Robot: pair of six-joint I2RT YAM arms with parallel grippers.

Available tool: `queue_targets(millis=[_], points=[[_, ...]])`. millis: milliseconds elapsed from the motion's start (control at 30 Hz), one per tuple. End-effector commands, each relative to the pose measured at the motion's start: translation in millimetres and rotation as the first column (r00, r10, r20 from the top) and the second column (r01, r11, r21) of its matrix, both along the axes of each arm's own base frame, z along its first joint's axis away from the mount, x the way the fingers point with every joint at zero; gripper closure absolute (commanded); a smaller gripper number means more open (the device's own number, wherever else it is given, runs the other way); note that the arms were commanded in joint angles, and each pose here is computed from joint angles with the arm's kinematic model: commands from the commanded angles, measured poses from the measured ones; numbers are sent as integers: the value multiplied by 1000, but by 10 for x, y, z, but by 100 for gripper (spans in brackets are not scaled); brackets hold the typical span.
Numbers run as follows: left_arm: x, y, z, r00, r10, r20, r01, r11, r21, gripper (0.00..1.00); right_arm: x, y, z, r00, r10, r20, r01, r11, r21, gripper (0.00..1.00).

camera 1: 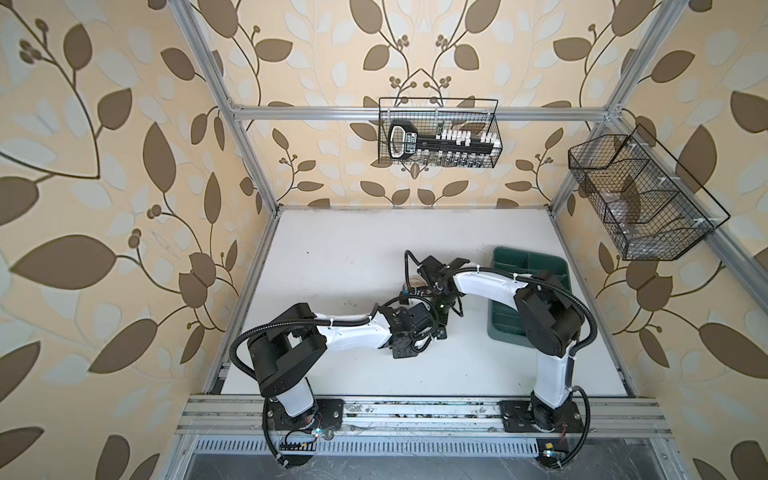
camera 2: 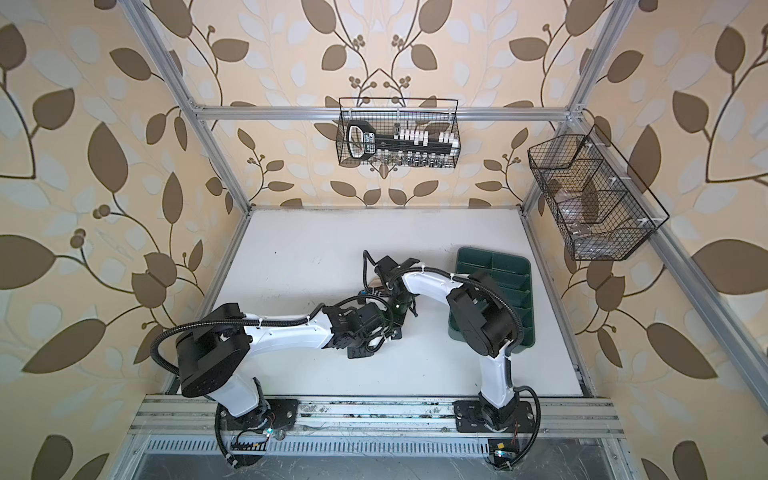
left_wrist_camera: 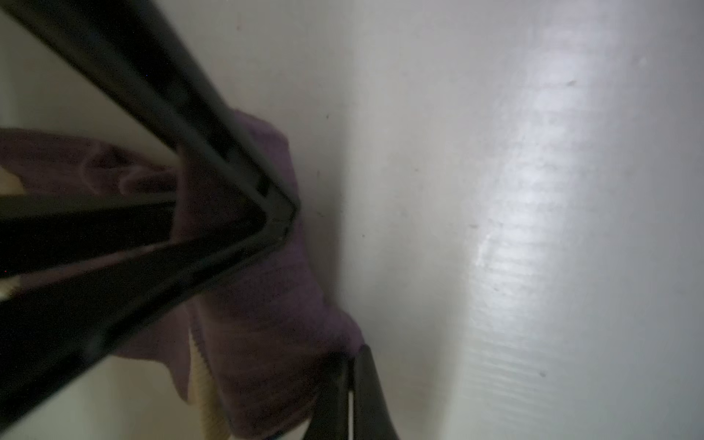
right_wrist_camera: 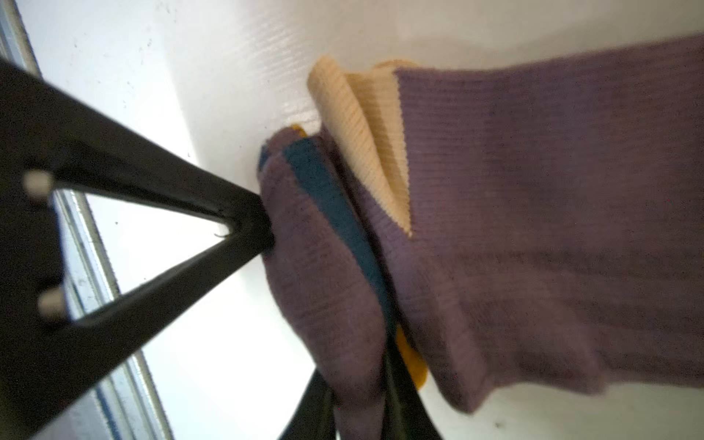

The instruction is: Roll the socks

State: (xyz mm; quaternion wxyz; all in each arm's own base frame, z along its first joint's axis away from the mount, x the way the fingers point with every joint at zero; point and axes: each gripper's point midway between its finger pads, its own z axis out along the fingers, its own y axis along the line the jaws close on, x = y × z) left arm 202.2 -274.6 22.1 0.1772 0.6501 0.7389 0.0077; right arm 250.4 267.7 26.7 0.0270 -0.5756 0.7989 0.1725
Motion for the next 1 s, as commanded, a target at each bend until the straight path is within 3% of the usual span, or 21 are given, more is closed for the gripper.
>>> queue_targets(millis=[0,100,167,233,300,367,433,467,533,600,667,733,800,867,967], points=[[33,113,-89,996,54,-73,-53,998,19,100,87,-171,43,994,-48,96,50,999,-14,71],[20,132,-56,985,66,-160,-68,998,-8,100,255,-278,330,966,-150,212,141,988,55,67],[2,142,-24,971,66,-231,-75,997,-30,100,469,-425,567,910,-273,311,250,962,113,65],[14,155,13,953,82,-291,-100,994,-47,100,723,-672,848,804,-430,411,388,903,185,64],[51,159,51,930,104,-352,-135,989,-64,100,921,-958,1219,654,-584,481,506,810,297,64],[47,170,69,896,116,-429,-159,985,-65,100,946,-1133,1574,527,-669,525,530,741,412,63],[62,164,70,858,135,-496,-188,980,-59,100,839,-1186,1901,441,-700,562,465,714,524,62],[78,160,71,837,142,-528,-198,979,-50,100,732,-1176,2012,414,-689,594,403,724,560,60],[132,155,51,795,173,-582,-235,971,-32,100,484,-1109,2110,360,-595,719,272,804,529,44],[215,169,12,758,210,-618,-272,962,-7,100,199,-983,1971,332,-383,862,139,924,358,40],[298,185,-10,726,235,-647,-307,952,2,100,-26,-877,1736,322,-169,932,35,985,167,40],[388,207,-21,693,265,-670,-349,937,9,100,-226,-760,1460,306,25,952,-72,997,-3,39],[472,233,-29,660,286,-695,-385,923,13,100,-373,-600,1245,256,154,954,-177,978,-110,39],[536,255,-36,628,300,-718,-412,911,20,100,-428,-413,1142,226,193,955,-251,959,-134,38],[598,268,-52,587,312,-747,-439,898,31,100,-373,-109,1005,230,211,950,-309,941,-135,37]])
